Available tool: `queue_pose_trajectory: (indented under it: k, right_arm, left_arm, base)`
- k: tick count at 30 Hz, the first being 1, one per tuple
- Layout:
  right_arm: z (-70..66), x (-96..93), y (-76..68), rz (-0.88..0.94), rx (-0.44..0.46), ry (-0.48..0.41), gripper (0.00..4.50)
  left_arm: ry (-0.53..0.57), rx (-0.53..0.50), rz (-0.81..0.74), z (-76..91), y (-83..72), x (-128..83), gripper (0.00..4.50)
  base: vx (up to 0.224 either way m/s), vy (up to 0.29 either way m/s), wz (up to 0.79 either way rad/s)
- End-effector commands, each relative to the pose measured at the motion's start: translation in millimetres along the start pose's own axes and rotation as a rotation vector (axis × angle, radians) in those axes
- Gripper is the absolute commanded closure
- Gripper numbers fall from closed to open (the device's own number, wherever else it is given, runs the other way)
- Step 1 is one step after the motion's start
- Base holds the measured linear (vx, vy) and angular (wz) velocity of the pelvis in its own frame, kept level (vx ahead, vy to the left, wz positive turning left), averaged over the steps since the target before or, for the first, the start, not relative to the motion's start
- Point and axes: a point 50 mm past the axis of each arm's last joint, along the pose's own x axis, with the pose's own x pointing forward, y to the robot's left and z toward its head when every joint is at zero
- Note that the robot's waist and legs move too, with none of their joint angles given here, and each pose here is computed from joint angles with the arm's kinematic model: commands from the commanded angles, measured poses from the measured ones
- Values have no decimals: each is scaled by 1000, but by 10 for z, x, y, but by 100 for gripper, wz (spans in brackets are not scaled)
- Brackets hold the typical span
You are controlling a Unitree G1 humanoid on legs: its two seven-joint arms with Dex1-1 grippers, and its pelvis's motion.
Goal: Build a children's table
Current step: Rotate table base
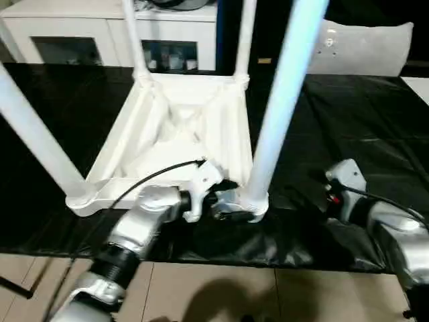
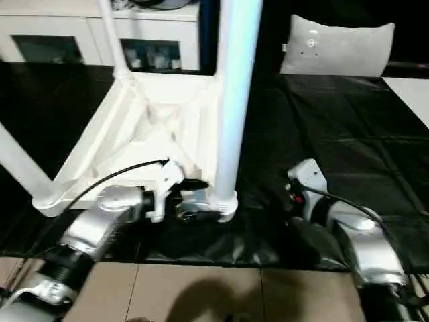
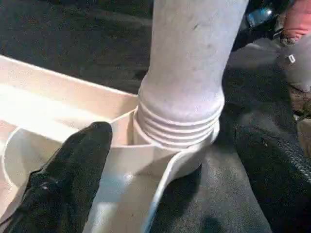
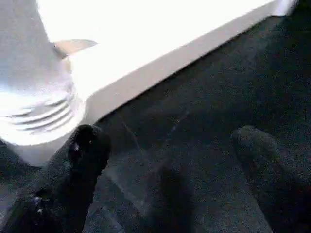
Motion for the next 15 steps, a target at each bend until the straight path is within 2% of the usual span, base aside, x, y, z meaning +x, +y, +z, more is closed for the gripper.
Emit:
queue_pose_trajectory:
  k: [1, 2, 4, 7, 9, 12, 15]
  right_arm:
    - [49, -79, 16, 49, -27, 4, 0]
    - [82, -143, 41, 99, -20, 6, 0]
    - [91, -156, 50, 110, -15, 6, 0]
    - [126, -180, 93, 161, -3, 1, 0]
    - [139, -182, 111, 178, 2, -6, 0]
    - [150, -188, 128, 157, -28, -13, 0]
    - [132, -187, 153, 143, -34, 1, 0]
  left_arm:
    - [38, 61, -10, 9, 69, -98, 39]
    - [65, 96, -7, 19, 149, -175, 44]
    - [70, 102, -6, 23, 164, -189, 71]
    - [94, 110, -27, 35, 211, -220, 87]
    - [117, 126, -61, 40, 222, -228, 119]
    - [145, 128, -104, 27, 218, -228, 125]
    - [164, 141, -114, 12, 218, -236, 162]
  base:
    - [0, 0, 0]
    - [0, 0, 0]
    - [0, 0, 0]
    - [0, 0, 0]
    - [0, 0, 0]
    - [0, 0, 0]
    - [0, 0, 0]
